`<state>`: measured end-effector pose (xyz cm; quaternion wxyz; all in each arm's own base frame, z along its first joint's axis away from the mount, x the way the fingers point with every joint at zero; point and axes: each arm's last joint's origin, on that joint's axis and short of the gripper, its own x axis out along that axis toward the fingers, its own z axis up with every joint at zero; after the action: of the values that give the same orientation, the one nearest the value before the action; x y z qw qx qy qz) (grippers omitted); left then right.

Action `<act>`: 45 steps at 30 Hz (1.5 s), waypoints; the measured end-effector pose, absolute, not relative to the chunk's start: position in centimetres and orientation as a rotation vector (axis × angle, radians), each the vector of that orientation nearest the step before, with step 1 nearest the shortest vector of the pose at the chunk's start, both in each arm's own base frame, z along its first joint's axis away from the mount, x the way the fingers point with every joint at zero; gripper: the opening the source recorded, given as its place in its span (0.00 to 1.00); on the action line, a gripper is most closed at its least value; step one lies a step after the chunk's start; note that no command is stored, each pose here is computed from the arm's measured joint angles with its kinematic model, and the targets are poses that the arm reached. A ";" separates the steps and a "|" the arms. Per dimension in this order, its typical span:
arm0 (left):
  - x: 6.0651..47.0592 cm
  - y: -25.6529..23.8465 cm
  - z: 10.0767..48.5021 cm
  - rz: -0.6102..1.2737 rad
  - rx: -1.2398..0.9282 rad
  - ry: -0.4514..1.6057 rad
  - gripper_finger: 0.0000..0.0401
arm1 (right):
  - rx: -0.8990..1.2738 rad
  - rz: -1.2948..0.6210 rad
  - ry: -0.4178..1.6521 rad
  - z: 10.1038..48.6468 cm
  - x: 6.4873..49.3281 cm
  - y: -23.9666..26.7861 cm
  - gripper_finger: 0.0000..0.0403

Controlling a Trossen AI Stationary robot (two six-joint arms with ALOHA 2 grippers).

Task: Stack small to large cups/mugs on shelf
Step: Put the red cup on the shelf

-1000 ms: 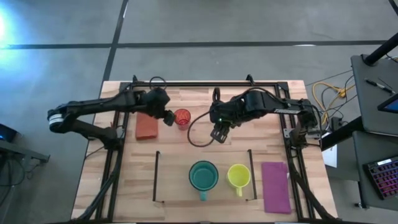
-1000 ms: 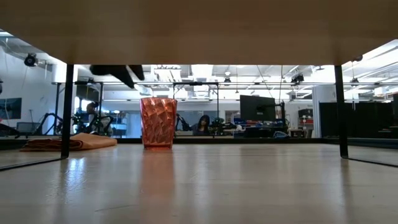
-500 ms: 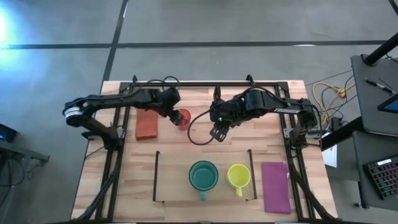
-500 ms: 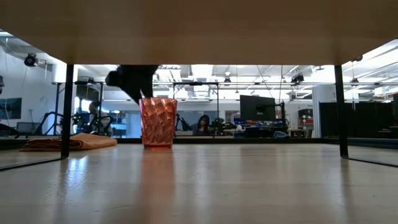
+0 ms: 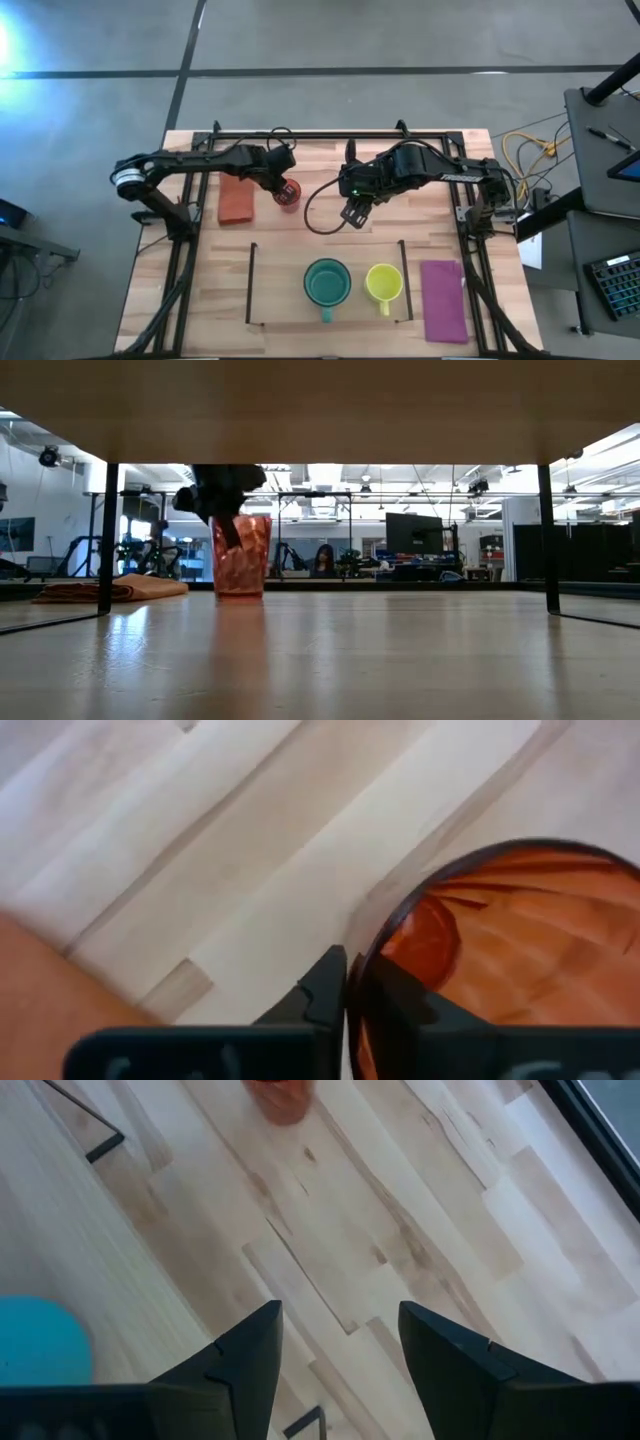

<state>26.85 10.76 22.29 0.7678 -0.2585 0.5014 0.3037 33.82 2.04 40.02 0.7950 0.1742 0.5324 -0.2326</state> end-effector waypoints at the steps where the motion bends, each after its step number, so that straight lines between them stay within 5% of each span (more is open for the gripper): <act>1: 26.7 10.7 22.5 0.665 -0.558 1.088 0.02 | 0.374 -0.500 1.144 40.0 33.8 2.0 0.48; 11: 22.9 6.4 33.1 0.558 -0.597 1.017 0.00 | 0.339 -0.460 1.155 40.1 33.7 2.1 0.48; 21: 19.3 -2.5 41.7 0.215 -0.600 0.940 0.00 | 0.319 -0.449 1.158 40.1 33.7 2.1 0.48; 31: 22.4 -9.7 41.0 0.167 -0.431 1.078 0.00 | 0.326 -0.452 1.158 40.1 33.7 2.1 0.48; 45: 26.2 -12.0 38.3 0.203 -0.363 1.188 0.00 | 0.357 -0.396 1.181 39.8 33.5 4.8 0.48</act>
<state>26.17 -12.00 38.29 0.8084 -0.1699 0.5555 0.0951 33.51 4.75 39.83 0.7974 0.1664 0.5500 -0.1844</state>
